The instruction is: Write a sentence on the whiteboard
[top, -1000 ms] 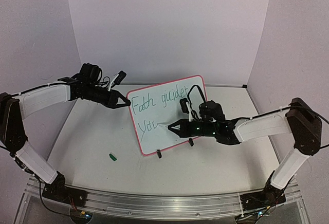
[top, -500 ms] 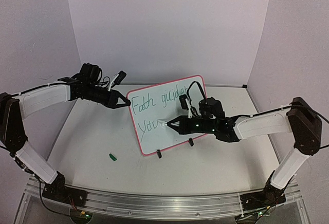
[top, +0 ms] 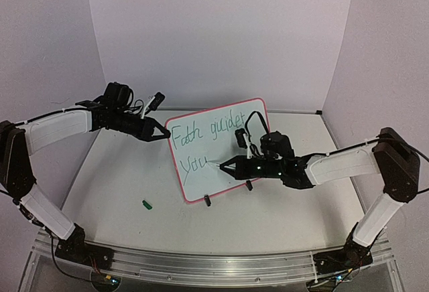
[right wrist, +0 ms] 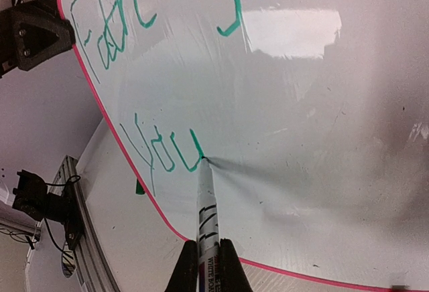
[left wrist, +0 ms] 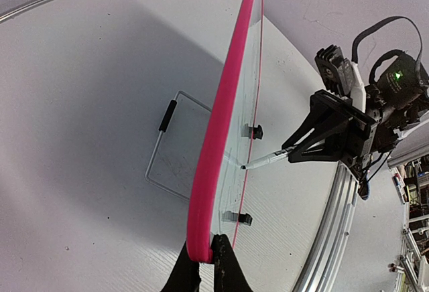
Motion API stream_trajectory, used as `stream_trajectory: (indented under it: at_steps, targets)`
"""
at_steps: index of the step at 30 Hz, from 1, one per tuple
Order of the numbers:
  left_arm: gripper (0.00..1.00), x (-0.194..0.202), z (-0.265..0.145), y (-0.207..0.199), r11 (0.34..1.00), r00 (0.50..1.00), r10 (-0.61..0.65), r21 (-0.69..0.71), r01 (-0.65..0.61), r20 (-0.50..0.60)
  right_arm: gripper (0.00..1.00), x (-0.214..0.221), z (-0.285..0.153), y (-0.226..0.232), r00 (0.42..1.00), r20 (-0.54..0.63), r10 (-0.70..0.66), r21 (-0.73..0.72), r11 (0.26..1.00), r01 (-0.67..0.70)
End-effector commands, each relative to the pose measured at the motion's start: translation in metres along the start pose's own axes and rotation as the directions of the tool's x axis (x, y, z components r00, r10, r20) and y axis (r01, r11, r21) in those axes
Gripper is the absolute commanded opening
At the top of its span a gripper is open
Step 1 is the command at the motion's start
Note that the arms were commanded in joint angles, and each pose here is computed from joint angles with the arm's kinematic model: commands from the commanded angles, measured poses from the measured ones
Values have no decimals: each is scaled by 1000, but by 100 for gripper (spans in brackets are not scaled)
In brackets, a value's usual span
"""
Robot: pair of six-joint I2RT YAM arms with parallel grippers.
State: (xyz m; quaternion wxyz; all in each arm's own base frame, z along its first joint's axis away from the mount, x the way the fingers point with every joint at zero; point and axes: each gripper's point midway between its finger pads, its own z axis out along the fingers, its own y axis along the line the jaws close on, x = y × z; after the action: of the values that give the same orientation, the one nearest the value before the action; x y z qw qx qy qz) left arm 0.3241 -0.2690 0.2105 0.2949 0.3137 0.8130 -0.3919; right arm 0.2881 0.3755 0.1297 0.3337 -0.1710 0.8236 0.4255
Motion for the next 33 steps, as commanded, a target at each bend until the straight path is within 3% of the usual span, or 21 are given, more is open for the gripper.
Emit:
stream_trajectory:
  at_steps: [1,11,16,33]
  targets:
    - [0,63,24,8,999,977,-28,-37,21,-210,0,-3,-4,-4,1000,21,16,14,1000,-16]
    - [0,62,24,8,999,977,-29,-35,23,-210,0,-28,-22,5,996,81,-39,52,998,35]
    - [0,62,24,8,999,977,-30,-35,23,-211,0,-45,-30,26,992,106,-65,-3,998,66]
    - [0,63,25,8,999,977,-29,-34,22,-212,0,-49,-5,20,995,83,-55,0,998,55]
